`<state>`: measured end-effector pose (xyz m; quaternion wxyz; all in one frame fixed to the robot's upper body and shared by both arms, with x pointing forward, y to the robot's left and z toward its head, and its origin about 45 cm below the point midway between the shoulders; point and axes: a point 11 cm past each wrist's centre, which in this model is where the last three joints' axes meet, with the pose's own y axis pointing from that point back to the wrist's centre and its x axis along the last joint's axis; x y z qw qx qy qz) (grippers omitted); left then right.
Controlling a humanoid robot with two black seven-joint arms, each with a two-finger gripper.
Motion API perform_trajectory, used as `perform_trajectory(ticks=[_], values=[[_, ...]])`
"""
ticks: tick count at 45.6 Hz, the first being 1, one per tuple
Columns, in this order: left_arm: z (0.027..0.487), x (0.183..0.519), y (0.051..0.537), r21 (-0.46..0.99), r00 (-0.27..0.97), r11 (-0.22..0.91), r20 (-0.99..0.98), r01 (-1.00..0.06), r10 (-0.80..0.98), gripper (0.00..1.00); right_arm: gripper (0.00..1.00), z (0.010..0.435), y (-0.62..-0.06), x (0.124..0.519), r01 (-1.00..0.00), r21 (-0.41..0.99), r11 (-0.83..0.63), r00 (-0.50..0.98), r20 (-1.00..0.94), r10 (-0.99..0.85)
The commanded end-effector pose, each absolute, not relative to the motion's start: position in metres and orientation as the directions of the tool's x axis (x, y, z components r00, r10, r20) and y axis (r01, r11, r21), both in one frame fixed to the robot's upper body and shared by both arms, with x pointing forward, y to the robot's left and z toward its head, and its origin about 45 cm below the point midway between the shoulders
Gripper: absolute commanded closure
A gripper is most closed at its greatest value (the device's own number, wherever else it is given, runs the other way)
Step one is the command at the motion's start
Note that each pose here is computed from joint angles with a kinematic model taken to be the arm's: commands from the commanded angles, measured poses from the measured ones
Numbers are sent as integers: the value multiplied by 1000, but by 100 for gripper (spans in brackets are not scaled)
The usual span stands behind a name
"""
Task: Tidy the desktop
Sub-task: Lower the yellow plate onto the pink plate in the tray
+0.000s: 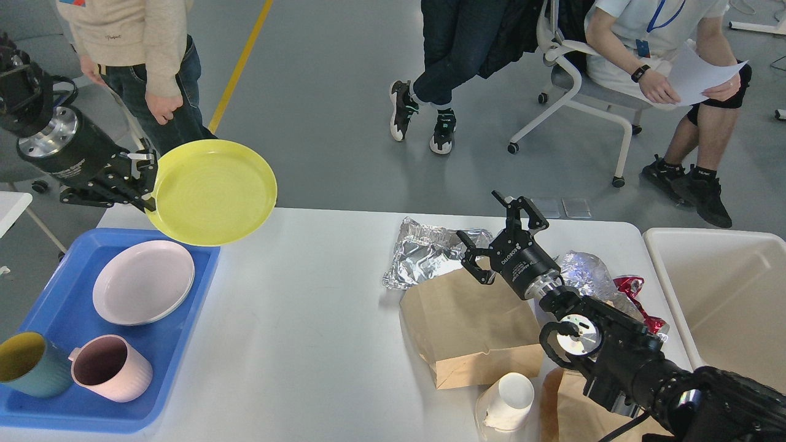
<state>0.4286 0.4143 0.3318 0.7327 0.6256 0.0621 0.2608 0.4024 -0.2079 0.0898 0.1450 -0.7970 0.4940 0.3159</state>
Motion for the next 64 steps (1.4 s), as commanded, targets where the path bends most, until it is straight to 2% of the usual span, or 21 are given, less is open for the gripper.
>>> perform_trajectory(ticks=[1,10,19,35,48,55,64], values=[[315,422,444,952,837,45,244,-304,490,100,0,90,-208,402,-879,81,-470,313,-647,-695],[280,407,481,953,805,38,233,-302,545,100,0,90,-208,402,-879,81,-470,313,-647,-695],[247,402,509,936,783,2,293,-351,549,100,0,90,-208,402,-879,81,-470,313,-647,-695],[224,390,536,905,733,-62,379,-420,565,100,0,90,-208,402,-879,81,-470,313,-647,-695],[199,364,558,905,679,-179,410,-386,609,100,0,90,-208,402,-879,81,-470,313,-647,-695],[184,356,556,919,666,-243,393,-311,634,100,0,90,-208,402,-879,82,-469,312,-646,-696],[176,357,548,926,676,-259,377,-275,632,100,0,90,-208,402,-879,82,-469,312,-646,-696]])
